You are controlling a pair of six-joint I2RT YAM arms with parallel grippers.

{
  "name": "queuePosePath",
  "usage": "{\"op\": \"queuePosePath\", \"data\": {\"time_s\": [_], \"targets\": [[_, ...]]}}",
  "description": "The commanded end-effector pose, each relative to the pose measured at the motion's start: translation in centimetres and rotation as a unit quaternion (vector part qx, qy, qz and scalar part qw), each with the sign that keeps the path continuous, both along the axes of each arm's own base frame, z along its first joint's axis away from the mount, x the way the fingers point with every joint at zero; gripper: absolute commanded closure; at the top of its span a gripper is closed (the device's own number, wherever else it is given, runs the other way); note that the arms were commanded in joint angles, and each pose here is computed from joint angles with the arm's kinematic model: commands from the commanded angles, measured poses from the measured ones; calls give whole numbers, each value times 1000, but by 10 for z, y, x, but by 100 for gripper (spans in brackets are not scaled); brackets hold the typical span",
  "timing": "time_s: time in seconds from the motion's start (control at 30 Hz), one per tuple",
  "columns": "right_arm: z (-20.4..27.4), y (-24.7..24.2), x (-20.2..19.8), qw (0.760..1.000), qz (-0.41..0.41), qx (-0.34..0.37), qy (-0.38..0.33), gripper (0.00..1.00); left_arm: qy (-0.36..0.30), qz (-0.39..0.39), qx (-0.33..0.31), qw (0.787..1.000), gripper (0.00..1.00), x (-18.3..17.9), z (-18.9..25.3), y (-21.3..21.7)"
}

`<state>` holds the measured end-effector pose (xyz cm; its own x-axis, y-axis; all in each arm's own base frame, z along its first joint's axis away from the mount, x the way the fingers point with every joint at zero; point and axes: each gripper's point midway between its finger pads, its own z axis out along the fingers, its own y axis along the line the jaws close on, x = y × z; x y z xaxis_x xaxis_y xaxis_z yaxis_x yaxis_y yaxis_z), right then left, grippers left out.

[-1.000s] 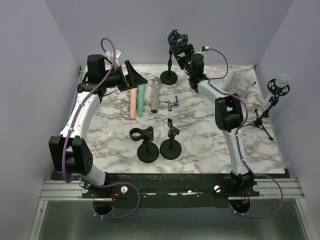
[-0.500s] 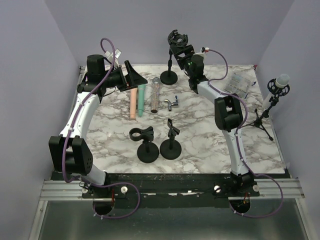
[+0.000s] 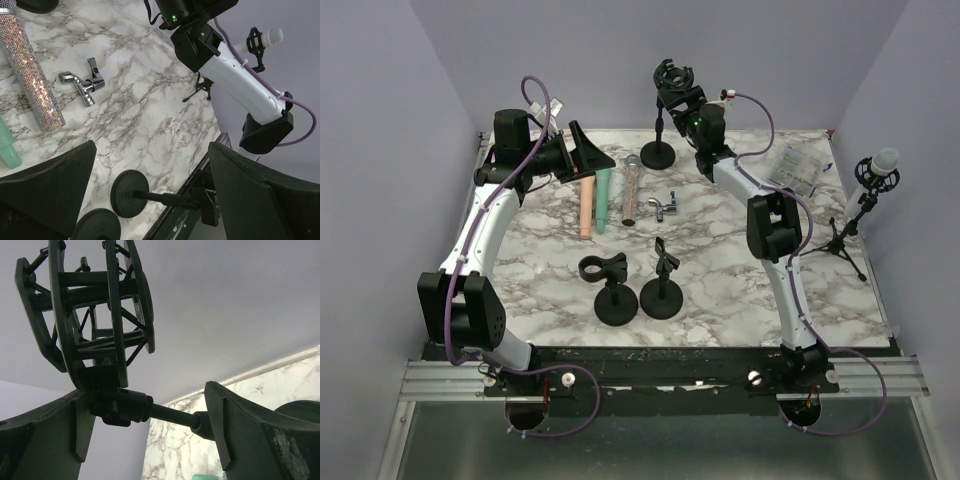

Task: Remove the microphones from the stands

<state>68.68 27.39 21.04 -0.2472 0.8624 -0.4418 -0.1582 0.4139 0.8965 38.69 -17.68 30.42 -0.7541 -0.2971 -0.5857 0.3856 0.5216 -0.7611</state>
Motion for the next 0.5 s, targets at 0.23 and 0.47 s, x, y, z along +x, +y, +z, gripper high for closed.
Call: {"op": "queuePosePath", "data": {"time_s": [0.23,0.47], "targets": [[-229,-23,-54,944,-9,-197,264,11,-13,-11,-10,1000,1,-4,7,-1],[-241,-22,-60,940,-5,-209,268,12,-13,-12,-11,1000,1,-4,7,-1]]}}
